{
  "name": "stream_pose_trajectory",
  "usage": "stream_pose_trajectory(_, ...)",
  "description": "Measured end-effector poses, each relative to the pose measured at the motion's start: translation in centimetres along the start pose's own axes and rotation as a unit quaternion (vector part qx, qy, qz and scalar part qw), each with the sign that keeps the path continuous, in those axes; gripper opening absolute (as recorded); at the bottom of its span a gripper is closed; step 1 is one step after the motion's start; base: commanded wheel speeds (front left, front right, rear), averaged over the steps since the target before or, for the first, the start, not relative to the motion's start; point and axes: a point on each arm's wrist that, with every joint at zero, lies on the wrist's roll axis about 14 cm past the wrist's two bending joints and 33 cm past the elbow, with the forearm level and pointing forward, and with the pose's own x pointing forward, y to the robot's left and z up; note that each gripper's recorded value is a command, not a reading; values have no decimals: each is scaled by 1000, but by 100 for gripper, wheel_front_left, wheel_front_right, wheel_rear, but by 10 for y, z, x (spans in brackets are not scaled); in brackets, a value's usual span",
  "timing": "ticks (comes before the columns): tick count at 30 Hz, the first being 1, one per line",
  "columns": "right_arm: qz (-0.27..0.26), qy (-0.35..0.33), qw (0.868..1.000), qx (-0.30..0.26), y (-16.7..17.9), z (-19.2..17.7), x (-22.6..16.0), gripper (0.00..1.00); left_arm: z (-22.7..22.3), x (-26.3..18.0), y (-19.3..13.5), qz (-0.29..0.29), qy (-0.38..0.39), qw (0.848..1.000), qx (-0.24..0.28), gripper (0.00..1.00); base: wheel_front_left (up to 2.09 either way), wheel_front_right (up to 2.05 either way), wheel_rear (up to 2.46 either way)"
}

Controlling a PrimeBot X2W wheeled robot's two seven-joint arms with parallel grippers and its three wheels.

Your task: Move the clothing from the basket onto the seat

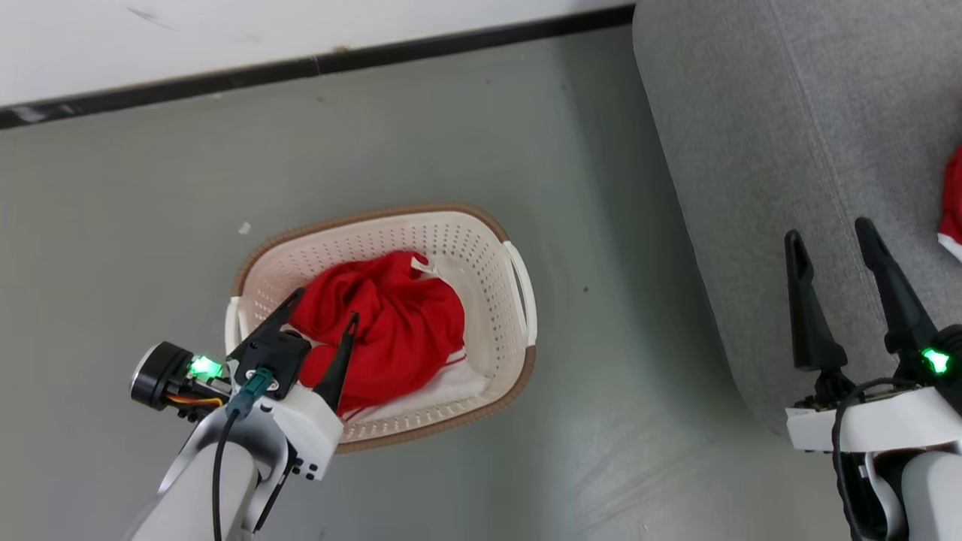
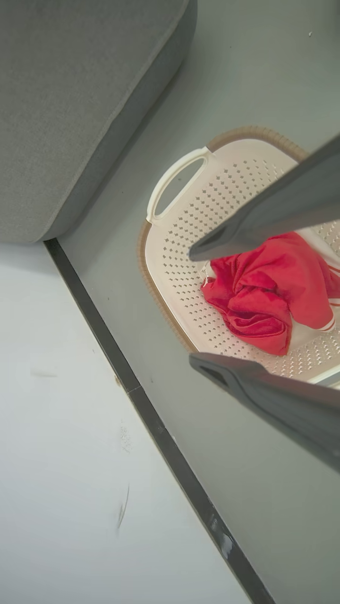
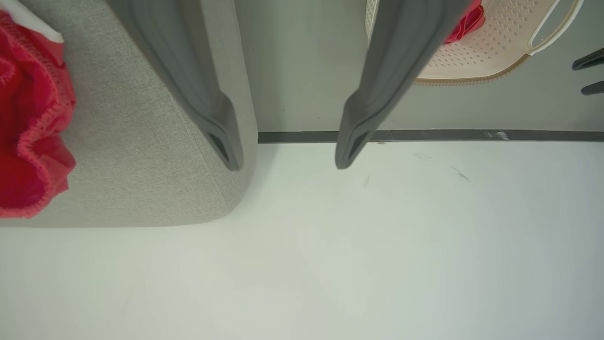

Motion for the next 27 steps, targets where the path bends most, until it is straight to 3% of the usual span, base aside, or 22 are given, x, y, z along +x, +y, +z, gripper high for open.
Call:
stream_pose_trajectory(12, -23, 30, 999, -17, -16, -28, 16, 100, -52, 44, -18, -53, 54, 997, 6, 100, 0, 0, 0)
stream_pose_trajectory(27, -42, 37, 998, -14, -30, -45, 35, 100, -115, 77, -32, -109, 110, 987, 51, 100, 0, 0, 0)
